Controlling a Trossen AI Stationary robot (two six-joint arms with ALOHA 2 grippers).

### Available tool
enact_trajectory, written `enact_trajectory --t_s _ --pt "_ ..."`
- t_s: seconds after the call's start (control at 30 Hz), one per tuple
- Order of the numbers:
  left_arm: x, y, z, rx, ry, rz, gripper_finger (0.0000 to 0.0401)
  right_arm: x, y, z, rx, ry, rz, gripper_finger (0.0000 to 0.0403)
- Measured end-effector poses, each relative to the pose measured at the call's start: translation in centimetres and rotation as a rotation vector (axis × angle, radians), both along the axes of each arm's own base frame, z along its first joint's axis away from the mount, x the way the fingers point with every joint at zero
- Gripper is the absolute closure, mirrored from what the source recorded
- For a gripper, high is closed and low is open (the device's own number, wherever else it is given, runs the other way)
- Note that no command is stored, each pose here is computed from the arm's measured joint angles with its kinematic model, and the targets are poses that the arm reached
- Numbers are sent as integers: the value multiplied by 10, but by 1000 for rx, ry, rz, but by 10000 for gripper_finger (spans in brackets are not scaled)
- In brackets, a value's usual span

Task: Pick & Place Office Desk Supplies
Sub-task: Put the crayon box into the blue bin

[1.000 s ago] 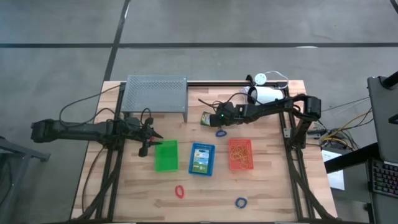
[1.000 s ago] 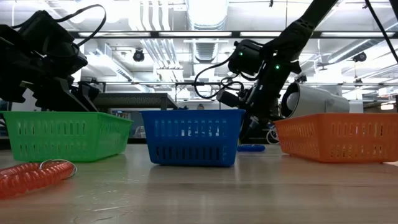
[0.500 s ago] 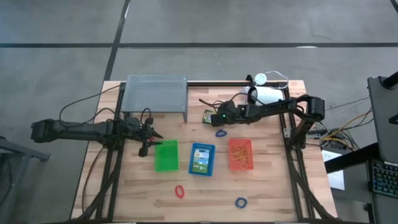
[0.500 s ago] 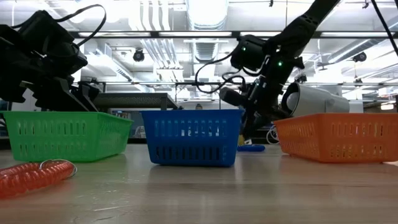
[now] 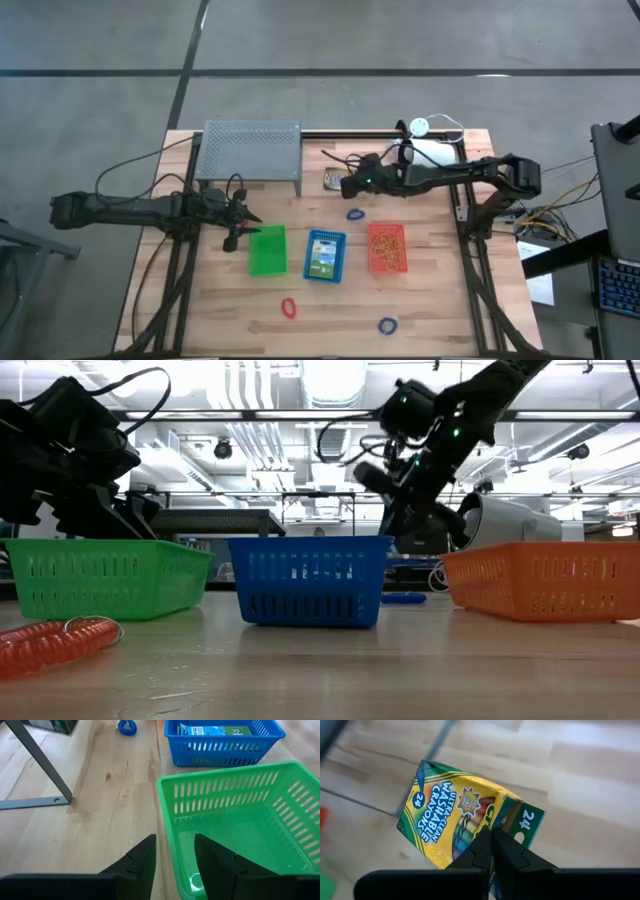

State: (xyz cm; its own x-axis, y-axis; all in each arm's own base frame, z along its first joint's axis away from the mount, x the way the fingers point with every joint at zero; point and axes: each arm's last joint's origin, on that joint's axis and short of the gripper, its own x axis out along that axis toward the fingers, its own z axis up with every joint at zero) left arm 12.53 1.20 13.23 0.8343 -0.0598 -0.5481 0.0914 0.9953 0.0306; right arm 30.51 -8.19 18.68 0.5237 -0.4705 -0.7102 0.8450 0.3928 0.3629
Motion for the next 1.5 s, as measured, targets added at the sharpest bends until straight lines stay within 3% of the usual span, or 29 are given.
enact_trajectory --t_s 0.43,0.7,1.03,1.13,1.5 --pt "0 0 0 -1 3 0 262 -18 8 57 -180 -92 238 395" --pt "0 0 0 0 3 0 262 -31 20 80 -222 -143 654 395" --pt "0 0 0 0 2 0 262 -38 28 88 -345 -158 1018 394" --pt "0 0 0 -1 3 0 262 -39 31 88 -353 -175 1116 394" --pt "0 0 0 0 2 0 263 -29 38 94 -271 -69 1251 394"
